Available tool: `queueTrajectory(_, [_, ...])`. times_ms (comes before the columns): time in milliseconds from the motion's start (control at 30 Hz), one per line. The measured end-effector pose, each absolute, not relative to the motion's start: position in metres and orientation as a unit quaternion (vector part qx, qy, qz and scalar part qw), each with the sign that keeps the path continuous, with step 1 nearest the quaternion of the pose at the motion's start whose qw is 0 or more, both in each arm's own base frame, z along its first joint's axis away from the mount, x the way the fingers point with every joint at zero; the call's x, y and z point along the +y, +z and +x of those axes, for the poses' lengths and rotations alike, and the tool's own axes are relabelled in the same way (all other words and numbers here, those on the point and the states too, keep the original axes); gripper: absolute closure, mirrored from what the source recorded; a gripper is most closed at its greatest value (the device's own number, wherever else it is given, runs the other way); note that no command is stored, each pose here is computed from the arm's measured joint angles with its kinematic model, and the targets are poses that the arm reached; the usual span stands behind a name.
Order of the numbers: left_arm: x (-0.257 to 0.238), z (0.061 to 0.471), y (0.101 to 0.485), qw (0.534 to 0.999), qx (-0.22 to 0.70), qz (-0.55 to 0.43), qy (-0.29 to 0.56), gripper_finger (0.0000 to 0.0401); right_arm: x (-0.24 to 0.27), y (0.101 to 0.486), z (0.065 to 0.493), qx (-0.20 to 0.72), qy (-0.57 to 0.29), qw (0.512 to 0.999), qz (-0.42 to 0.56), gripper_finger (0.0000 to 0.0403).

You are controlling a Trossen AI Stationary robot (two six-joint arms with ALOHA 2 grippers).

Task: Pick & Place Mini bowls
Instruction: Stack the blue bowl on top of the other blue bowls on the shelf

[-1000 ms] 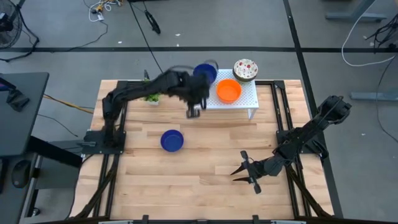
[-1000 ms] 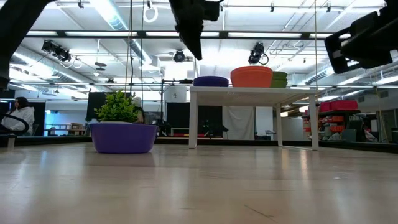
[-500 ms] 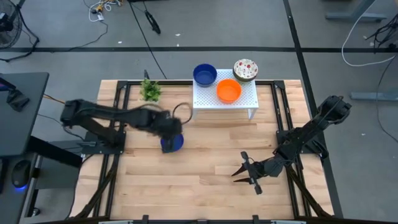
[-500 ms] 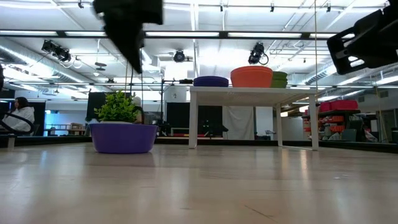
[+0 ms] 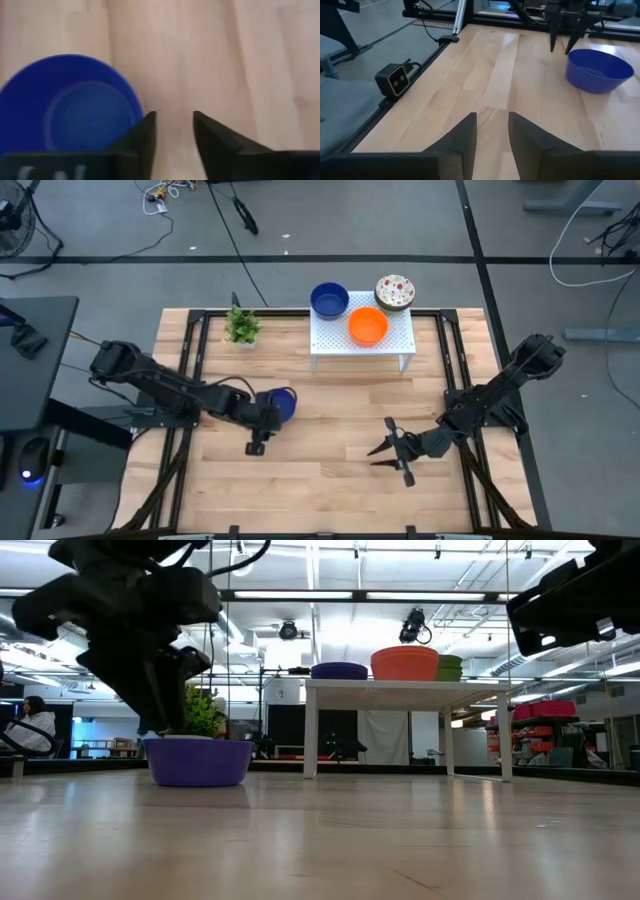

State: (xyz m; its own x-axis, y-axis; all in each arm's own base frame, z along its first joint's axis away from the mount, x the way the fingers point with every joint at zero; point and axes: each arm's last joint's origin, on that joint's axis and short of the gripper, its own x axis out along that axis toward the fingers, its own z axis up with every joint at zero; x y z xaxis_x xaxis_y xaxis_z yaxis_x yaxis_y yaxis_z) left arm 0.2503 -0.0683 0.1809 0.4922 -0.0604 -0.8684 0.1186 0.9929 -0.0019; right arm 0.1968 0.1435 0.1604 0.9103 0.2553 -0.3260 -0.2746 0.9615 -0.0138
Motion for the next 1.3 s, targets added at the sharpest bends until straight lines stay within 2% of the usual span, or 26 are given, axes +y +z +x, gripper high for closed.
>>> queueTrajectory(167, [-0.073,0.248,0.181,0.867,0.492,0.078,-0.017,0.0195,0.143,0.16,0.197,0.166,0.134,0.977,-0.031,0.0289])
queueTrajectory(300, [-0.074,0.249,0.178,0.864,0.494,0.09,-0.02,0.0187,0.143,0.16,0.197,0.167,0.134,0.976,-0.031,0.0289])
queueTrajectory(700, [-0.075,0.256,0.156,0.844,0.526,0.109,-0.003,0.0277,0.142,0.158,0.196,0.175,0.132,0.975,-0.031,0.0289])
queueTrajectory(967, [-0.076,0.259,0.161,0.847,0.52,0.106,-0.006,0.0363,0.142,0.158,0.196,0.175,0.132,0.975,-0.031,0.0289])
queueTrajectory(1067, [-0.08,0.269,0.178,0.851,0.514,0.106,-0.011,0.0392,0.142,0.158,0.196,0.175,0.132,0.975,-0.031,0.0289])
queueTrajectory(1300, [-0.084,0.299,0.268,0.876,0.459,0.151,-0.004,0.0395,0.142,0.158,0.196,0.175,0.133,0.975,-0.032,0.0289])
